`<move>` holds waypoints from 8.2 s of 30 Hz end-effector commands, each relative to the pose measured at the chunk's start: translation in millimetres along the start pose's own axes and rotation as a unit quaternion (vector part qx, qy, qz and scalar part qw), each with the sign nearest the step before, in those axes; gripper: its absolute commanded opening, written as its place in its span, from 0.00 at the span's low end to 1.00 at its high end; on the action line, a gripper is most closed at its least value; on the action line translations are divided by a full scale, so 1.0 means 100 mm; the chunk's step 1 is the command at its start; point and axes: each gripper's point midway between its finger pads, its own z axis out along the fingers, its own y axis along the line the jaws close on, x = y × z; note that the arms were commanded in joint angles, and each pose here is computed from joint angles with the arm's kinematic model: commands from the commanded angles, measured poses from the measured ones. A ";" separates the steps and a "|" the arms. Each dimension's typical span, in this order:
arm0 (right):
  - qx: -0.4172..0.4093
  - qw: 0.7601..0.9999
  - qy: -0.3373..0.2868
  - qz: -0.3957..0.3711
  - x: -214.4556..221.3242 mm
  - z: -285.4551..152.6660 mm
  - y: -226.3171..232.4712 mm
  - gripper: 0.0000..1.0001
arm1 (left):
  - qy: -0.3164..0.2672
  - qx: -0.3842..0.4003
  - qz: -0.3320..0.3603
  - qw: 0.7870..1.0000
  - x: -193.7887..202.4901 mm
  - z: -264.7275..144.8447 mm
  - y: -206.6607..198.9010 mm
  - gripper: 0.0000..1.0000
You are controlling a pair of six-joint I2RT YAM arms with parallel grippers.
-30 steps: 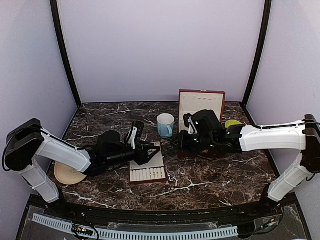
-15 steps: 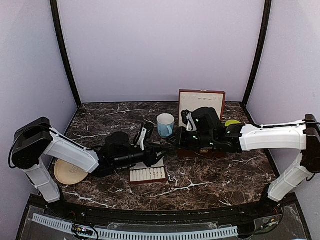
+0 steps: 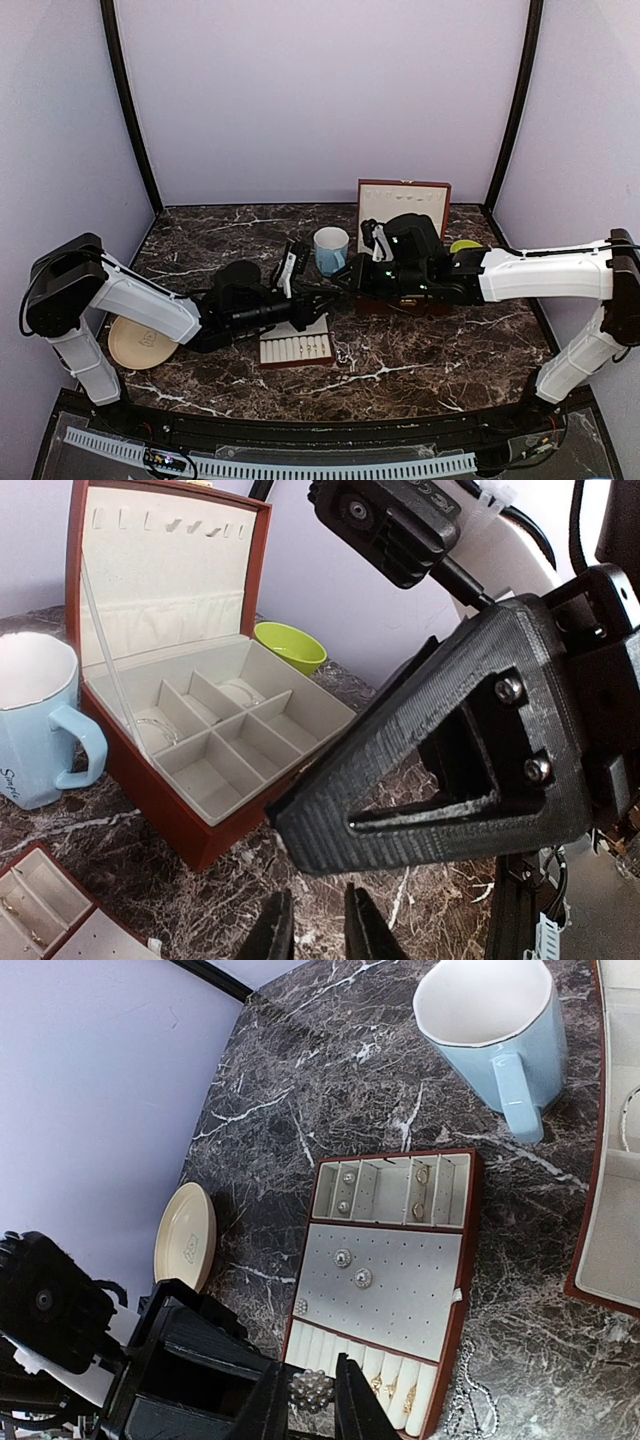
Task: Organize the mixed jewelry
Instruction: Pass from the right arm to the left, then pass from the left arm to the right, then hold the earring holder at the center of the board.
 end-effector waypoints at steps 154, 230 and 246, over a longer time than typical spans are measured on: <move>-0.223 0.956 0.141 -0.126 0.32 0.27 1.13 0.17 | 0.172 0.188 0.050 0.966 -0.32 -1.11 -0.16 0.00; -0.008 0.954 0.145 -0.263 0.82 1.23 0.42 0.11 | 0.199 -0.126 -0.238 0.942 0.78 -1.28 1.19 0.35; 0.034 0.948 0.163 -0.272 0.97 1.43 0.24 0.11 | 0.180 -0.156 -0.272 0.932 0.88 -1.17 1.42 0.31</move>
